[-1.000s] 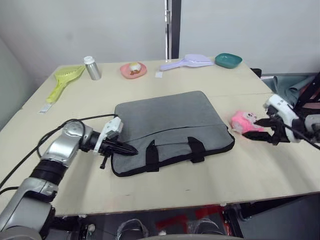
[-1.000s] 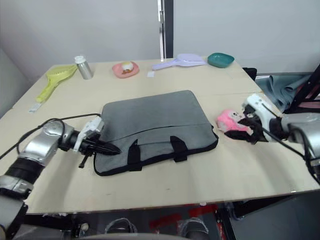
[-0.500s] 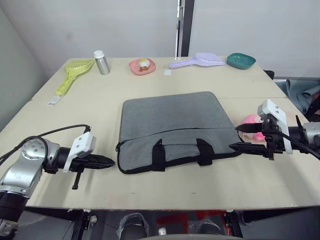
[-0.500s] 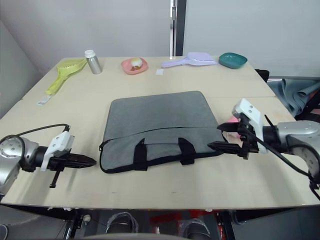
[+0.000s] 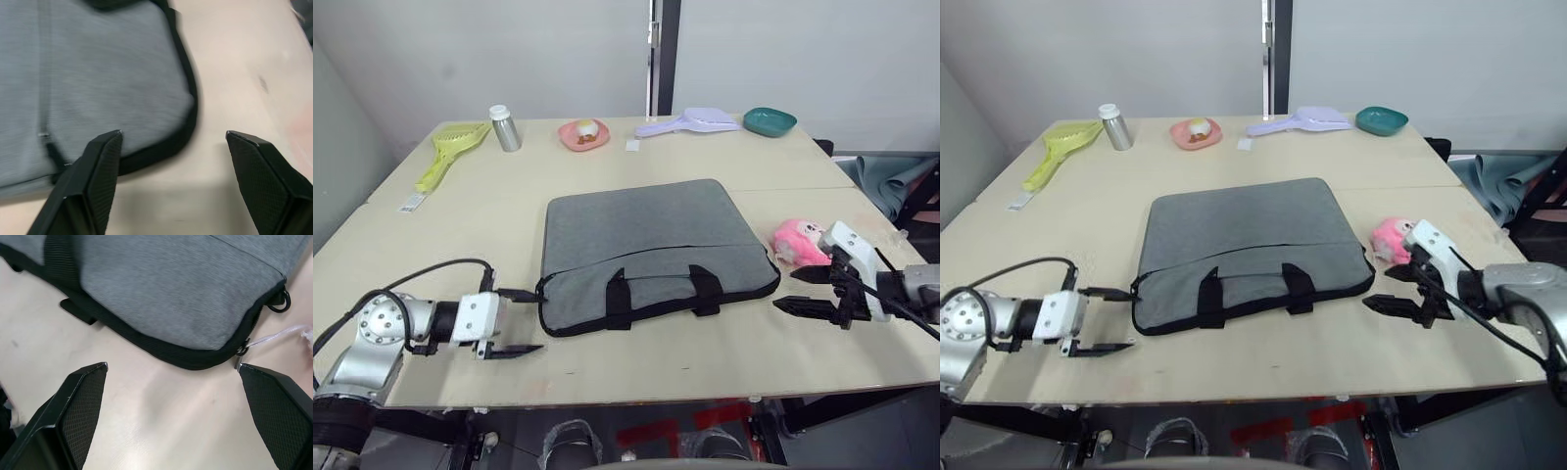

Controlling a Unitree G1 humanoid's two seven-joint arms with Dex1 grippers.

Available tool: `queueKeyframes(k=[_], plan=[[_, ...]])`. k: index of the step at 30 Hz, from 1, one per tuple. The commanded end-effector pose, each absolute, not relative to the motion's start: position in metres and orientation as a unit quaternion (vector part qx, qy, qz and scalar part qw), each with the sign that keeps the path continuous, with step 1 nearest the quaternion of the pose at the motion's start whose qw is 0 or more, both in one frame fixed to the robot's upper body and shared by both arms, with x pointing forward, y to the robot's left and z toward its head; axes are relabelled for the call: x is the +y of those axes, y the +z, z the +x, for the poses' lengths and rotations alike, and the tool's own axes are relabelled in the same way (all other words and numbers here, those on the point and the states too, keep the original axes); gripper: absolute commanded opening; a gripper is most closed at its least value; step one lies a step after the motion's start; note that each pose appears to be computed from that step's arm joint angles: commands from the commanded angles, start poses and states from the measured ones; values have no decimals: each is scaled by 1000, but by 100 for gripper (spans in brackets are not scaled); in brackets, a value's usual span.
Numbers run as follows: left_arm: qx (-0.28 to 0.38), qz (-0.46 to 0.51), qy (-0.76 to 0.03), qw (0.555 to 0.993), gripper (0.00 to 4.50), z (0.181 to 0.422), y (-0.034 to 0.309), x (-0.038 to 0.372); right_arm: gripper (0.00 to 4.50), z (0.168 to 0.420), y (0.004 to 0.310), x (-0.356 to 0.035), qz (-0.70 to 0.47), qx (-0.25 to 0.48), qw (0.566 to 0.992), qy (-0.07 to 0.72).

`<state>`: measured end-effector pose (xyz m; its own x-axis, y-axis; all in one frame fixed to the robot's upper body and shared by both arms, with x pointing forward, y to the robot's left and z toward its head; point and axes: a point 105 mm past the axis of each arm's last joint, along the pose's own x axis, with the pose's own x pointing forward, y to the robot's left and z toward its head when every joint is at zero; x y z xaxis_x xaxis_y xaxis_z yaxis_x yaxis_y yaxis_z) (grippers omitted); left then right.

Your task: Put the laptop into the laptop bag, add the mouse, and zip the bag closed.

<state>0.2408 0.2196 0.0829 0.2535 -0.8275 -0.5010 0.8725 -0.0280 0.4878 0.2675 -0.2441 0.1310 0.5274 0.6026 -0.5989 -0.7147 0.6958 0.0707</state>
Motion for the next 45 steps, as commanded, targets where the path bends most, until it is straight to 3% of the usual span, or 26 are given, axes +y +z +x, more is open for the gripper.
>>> queueKeyframes(k=[1, 9, 13, 20, 24, 36, 39, 45], plan=[[7, 407, -618, 673, 364, 246, 79, 218, 450, 275, 140, -247, -121, 289, 870, 380], [-28, 385, -612, 690, 364, 266, 74, 204, 450, 273, 129, -244, -145, 306, 858, 386], [-31, 368, -625, 688, 252, 265, 73, 198, 450, 273, 129, -244, -144, 303, 860, 386], [-17, 358, -621, 697, 3, 267, 78, 204, 450, 273, 137, -253, -161, 291, 866, 374], [7, 370, -612, 698, 1, 270, 79, 219, 450, 284, 139, -255, -249, 262, 860, 359], [30, 370, -612, 698, 1, 282, 86, 226, 450, 294, 125, -201, -393, 216, 793, 413], [31, 370, -613, 697, 0, 281, 86, 225, 374, 294, 119, -198, -406, 223, 779, 423], [43, 352, -607, 711, 0, 282, 91, 227, 166, 292, 119, -193, -396, 222, 772, 445]])
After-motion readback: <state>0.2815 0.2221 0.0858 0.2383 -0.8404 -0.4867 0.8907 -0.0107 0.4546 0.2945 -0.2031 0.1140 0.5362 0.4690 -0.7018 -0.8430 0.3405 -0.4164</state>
